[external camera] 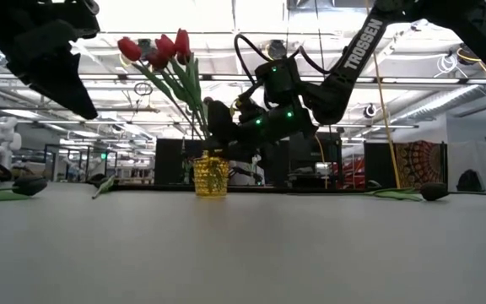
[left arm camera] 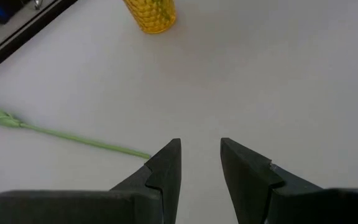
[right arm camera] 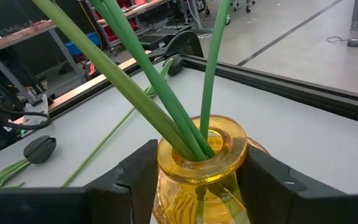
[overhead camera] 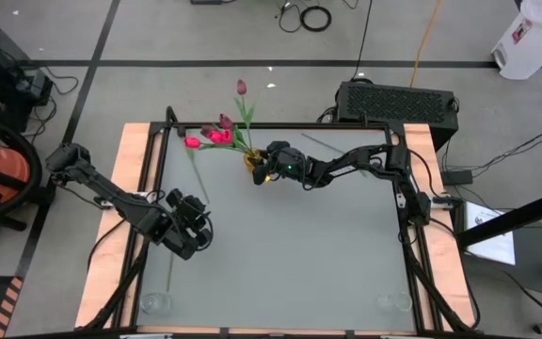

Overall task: Sort flowers into vase by color
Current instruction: Move the yellow vase to the top of the table

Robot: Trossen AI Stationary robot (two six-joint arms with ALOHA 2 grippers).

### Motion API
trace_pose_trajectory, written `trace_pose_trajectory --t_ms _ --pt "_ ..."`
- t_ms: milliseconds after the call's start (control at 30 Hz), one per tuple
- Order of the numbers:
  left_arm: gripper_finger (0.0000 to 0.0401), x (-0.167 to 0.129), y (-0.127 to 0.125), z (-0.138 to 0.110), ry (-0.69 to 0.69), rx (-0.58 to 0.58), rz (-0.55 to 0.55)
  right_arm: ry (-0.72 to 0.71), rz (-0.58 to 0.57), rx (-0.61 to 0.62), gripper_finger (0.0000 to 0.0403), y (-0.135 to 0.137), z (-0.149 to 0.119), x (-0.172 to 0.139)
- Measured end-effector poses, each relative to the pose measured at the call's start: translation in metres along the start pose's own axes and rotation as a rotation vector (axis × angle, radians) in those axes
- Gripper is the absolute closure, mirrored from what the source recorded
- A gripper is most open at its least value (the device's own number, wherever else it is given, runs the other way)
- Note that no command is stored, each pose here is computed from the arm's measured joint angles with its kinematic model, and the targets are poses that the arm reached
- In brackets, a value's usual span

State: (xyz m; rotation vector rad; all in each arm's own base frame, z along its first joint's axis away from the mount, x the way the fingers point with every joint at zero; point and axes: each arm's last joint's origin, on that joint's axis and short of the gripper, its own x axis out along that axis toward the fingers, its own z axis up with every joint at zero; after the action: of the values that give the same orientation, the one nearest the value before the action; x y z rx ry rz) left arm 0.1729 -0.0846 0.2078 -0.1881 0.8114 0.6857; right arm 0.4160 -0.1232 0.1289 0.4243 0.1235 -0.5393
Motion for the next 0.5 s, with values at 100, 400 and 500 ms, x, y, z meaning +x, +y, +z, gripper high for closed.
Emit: trace_pose_trajectory --t_ms 100,400,500 --pt "0.0280 0.0001 -0.0001 0.0001 0.000 -0.001 -0.001 0.000 0.000 0.000 0.0217 0.0000 0.0000 0.0000" --pt "0.0280 0.0001 -0.0001 -0.0001 0.003 -0.001 -0.002 0.005 0.000 -0.001 0.0217 -0.0001 -0.0004 0.0000" --pt "0.0280 0.0001 -0.0002 -0.0002 0.006 -0.001 -0.004 0.015 0.016 -0.005 0.0217 0.0000 -0.0007 0.0000"
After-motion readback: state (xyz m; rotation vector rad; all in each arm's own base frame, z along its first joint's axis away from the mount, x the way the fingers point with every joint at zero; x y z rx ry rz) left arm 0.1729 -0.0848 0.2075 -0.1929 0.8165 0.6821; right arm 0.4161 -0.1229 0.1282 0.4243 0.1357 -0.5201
